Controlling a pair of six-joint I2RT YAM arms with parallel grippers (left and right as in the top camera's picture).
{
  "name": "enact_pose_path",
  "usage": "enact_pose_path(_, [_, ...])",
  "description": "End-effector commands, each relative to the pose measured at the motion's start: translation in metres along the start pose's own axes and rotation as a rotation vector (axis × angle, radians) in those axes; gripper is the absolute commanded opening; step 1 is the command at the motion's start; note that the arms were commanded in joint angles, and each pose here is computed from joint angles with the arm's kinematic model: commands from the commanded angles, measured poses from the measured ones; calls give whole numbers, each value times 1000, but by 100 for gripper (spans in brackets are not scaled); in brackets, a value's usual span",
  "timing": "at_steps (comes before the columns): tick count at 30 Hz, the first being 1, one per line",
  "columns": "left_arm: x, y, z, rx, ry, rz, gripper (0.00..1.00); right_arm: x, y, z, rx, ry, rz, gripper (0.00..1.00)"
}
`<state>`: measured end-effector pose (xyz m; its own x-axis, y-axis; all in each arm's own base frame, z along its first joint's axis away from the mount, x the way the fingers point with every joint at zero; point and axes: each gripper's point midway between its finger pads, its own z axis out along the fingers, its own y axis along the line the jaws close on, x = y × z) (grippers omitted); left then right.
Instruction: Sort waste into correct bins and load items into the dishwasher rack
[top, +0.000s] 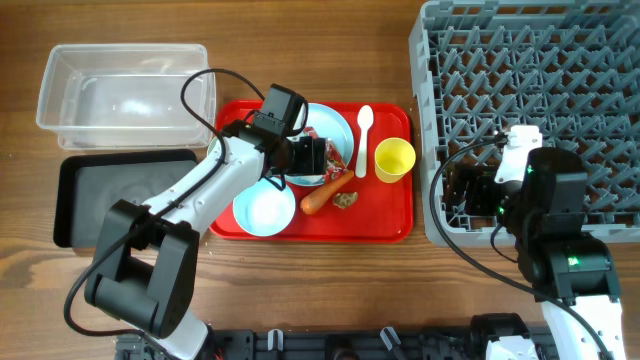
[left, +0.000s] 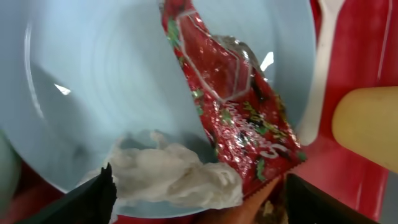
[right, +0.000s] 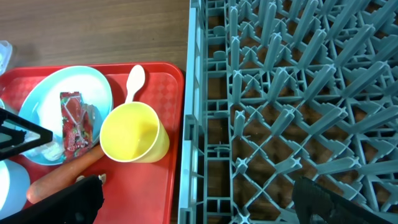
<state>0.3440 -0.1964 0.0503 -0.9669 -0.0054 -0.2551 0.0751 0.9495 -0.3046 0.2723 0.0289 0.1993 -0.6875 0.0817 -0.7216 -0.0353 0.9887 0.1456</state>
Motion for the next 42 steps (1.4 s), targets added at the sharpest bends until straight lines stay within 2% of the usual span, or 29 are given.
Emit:
enact_pose_path(1, [-8, 13, 2, -89, -36, -2, 85, -8, 3, -2, -10, -9, 14, 100])
enact_pose_path(5, [-4, 17, 11, -100, -12, -6, 85, -8, 3, -1, -10, -7, 15, 100])
enact_pose_path(8, [-2, 18, 14, -104, 0, -7, 81, -8, 3, -1, -10, -7, 15, 100])
enact_pose_path(10, [-3, 17, 14, -101, -5, -4, 74, -8, 3, -1, -10, -7, 15, 100])
enact_pose_path(11, [-3, 17, 14, -101, -5, -4, 69, -8, 3, -1, -10, -7, 14, 100])
enact_pose_path(15, [-2, 17, 14, -102, -4, -4, 35, -8, 3, -1, -10, -7, 15, 100])
enact_pose_path(18, [-2, 17, 14, -102, -4, -4, 19, -8, 3, -1, -10, -7, 15, 100])
enact_pose_path(20, [-3, 17, 14, -101, -5, -4, 5, -8, 3, -1, -10, -7, 14, 100])
enact_pose_path(25, [-8, 14, 9, -93, -25, -1, 4, -8, 3, -1, -10, -7, 15, 100])
enact_pose_path(29, [-27, 10, -15, -79, -105, -3, 4, -8, 3, -1, -10, -7, 14, 100])
enact_pose_path(35, [-79, 35, -102, -165, -389, -62, 4, -8, 3, -1, -9, -8, 13, 100])
enact_pose_path(40, [-117, 87, -174, -275, -646, -189, 4, -8, 3, -1, -10, -7, 13, 100])
enact_pose_path(42, [-126, 108, -186, -304, -696, -236, 4, -8, 3, -1, -10, -7, 13, 100])
